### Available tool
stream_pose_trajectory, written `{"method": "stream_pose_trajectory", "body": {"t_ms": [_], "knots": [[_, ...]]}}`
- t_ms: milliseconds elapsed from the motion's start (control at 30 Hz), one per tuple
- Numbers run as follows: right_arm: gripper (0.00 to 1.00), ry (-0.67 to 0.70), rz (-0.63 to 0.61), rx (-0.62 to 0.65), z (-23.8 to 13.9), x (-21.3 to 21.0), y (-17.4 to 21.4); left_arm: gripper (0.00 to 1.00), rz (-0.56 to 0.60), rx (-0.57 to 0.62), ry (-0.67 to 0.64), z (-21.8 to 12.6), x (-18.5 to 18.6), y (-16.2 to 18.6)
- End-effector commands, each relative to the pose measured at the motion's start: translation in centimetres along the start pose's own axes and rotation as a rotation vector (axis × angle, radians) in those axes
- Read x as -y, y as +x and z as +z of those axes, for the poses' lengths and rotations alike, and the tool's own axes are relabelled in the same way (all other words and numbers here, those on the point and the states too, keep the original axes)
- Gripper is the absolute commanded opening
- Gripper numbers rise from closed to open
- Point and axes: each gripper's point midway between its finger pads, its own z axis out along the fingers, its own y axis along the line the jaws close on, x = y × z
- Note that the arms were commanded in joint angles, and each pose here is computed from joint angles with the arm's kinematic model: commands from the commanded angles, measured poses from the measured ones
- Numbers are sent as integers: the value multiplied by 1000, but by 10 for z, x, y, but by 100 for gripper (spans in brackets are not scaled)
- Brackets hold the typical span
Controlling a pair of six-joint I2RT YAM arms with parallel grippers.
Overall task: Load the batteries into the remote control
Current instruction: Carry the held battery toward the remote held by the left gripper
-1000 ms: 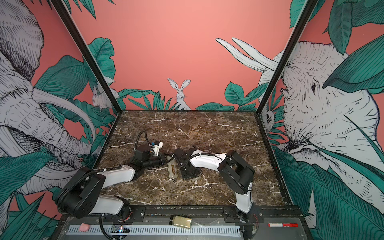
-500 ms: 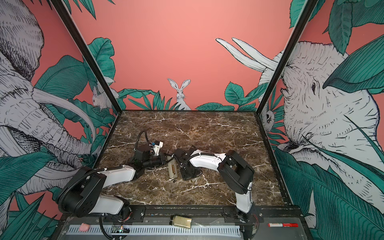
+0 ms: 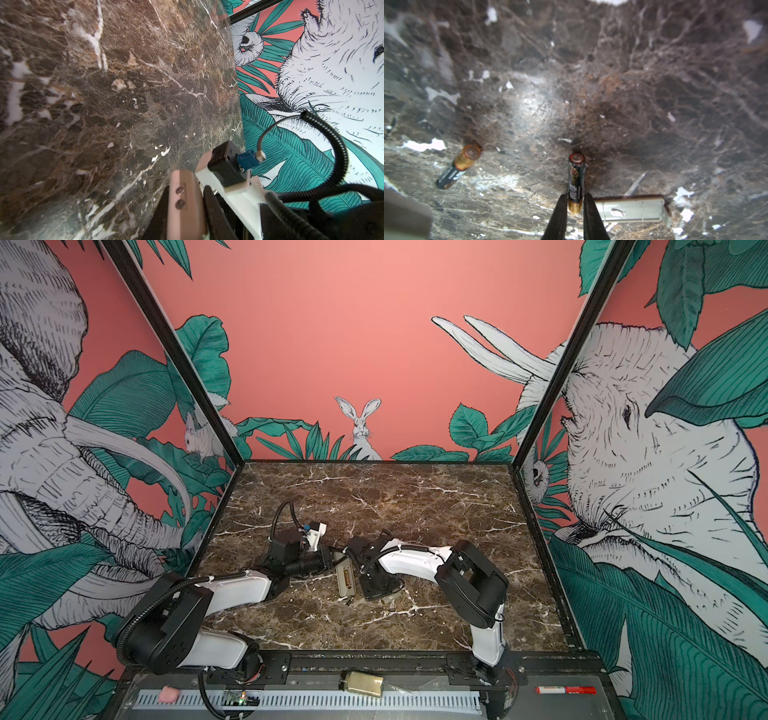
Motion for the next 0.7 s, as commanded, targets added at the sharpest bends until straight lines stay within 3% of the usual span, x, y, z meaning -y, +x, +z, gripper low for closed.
{"method": "stream_pose_trajectory", "body": {"t_ms": [0, 333, 667], "knots": [[16, 9, -2, -21, 5, 0, 0, 0, 22, 9, 22, -1, 7, -1], [7, 9, -3, -12, 4, 1, -1, 0, 20, 6, 17, 0, 5, -1], [0, -59, -18, 133, -44, -11, -19, 0, 17, 14, 43, 0, 8, -2]]}}
